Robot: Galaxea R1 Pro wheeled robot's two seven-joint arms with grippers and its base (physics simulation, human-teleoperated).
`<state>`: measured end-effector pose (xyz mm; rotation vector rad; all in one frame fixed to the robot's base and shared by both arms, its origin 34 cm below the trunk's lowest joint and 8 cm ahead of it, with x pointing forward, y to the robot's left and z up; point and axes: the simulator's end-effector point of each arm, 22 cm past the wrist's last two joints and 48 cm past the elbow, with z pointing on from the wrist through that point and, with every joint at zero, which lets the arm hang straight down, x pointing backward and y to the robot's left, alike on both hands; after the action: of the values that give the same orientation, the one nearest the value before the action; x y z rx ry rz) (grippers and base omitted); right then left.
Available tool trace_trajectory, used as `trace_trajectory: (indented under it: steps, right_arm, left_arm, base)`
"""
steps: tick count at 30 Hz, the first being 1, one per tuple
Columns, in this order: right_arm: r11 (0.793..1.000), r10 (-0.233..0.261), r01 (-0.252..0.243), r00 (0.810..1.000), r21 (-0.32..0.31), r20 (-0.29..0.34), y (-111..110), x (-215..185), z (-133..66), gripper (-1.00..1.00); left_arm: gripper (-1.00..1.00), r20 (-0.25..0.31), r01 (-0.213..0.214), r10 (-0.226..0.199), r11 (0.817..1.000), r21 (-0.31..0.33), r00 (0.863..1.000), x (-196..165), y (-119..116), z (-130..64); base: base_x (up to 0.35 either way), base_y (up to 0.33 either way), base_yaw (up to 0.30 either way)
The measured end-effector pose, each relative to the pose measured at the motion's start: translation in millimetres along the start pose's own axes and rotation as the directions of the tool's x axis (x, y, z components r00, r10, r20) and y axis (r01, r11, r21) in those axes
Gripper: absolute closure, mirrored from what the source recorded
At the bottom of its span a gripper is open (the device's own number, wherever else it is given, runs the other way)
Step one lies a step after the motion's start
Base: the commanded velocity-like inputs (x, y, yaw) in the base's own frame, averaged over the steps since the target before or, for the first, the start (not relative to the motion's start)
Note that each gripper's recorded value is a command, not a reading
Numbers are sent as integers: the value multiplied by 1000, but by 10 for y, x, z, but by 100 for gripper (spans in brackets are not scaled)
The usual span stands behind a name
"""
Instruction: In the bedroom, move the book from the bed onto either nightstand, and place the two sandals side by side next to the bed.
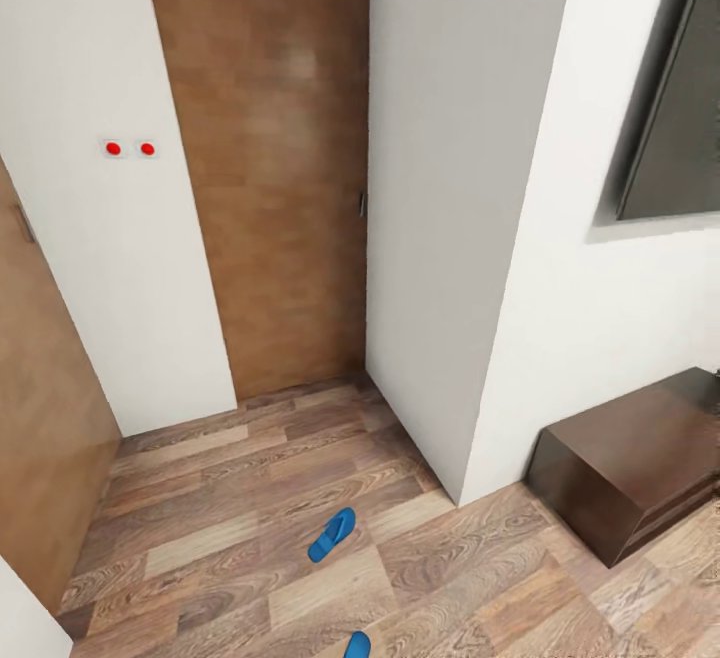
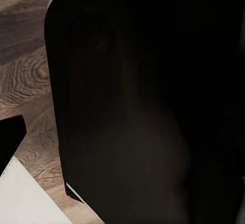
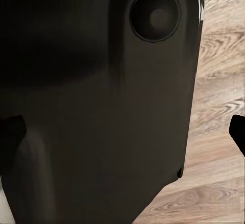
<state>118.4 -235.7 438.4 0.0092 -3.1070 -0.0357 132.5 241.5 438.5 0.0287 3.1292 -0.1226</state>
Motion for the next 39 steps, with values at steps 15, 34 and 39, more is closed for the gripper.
trace_trajectory:
  steps: [15,34,39]
  right_arm:
    - [1000,0,0,1000,0,-18,1,70,-2,-100]
    - [1000,1,-1,999,0,-39,1,149,-6,-100]
    - [1000,1,-1,999,0,-40,1,156,-6,-100]
  left_arm:
    - [-100,-17,1,-1,1000,-1,1000,63,1,-2]
    - [-100,-37,3,-3,1000,-1,999,141,1,-6]
    - [-100,-40,3,-3,1000,-1,999,153,0,-7]
  base:
    - [10,69,-220]
    - [1,37,-210]
    - [0,51,-80]
